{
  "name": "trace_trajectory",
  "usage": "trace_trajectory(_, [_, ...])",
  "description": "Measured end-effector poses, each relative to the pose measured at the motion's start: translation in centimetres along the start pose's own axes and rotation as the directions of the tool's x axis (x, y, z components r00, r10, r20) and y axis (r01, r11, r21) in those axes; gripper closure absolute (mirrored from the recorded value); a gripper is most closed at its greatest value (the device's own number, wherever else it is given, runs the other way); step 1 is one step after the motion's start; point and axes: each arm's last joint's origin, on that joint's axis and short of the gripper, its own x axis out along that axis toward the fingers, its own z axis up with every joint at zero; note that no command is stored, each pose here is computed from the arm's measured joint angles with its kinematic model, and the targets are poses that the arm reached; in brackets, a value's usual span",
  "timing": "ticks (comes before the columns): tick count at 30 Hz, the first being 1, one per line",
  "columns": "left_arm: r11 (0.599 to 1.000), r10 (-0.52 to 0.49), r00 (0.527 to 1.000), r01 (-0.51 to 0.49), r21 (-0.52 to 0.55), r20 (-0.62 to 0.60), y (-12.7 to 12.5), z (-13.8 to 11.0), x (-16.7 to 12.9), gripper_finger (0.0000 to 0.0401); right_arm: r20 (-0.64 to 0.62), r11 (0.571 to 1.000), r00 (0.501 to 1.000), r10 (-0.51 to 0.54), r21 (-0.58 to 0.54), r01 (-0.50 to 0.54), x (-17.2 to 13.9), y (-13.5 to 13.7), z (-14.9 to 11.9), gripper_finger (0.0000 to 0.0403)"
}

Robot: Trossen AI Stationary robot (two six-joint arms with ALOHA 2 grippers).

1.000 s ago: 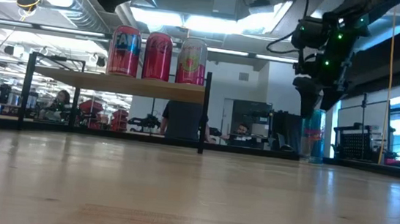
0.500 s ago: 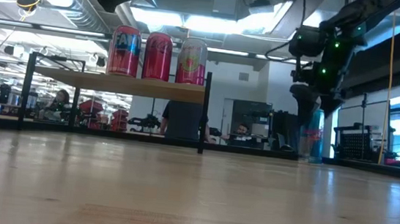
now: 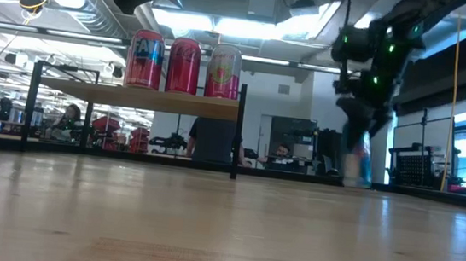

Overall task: Place canned beverage on shelf
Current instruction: Put the top blue soda can on the shelf

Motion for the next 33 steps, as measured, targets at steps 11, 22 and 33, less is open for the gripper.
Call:
trace_trajectory(11, [1.0,-0.001,0.999,0.0,-0.019,-0.043,-0.1,-0.7,0.7,0.0083,0.168,0.946,0.944,0.284,-0.208,-0.248,-6.5,8.8,-1.2,0.0209])
trace_trajectory(22, [0.995,0.038,0.98,-0.055,-0.085,-0.197,-1.1,-2.8,1.9,0.0083,0.185,0.824,0.864,0.467,-0.445,-0.35,-9.6,17.8,-1.6,0.0209])
trace_trajectory(33, [0.971,0.193,0.923,-0.228,-0.07,-0.333,-2.8,-5.3,2.6,0.0083,0.122,0.818,0.874,0.47,-0.434,-0.379,-8.6,24.2,2.3,0.0209])
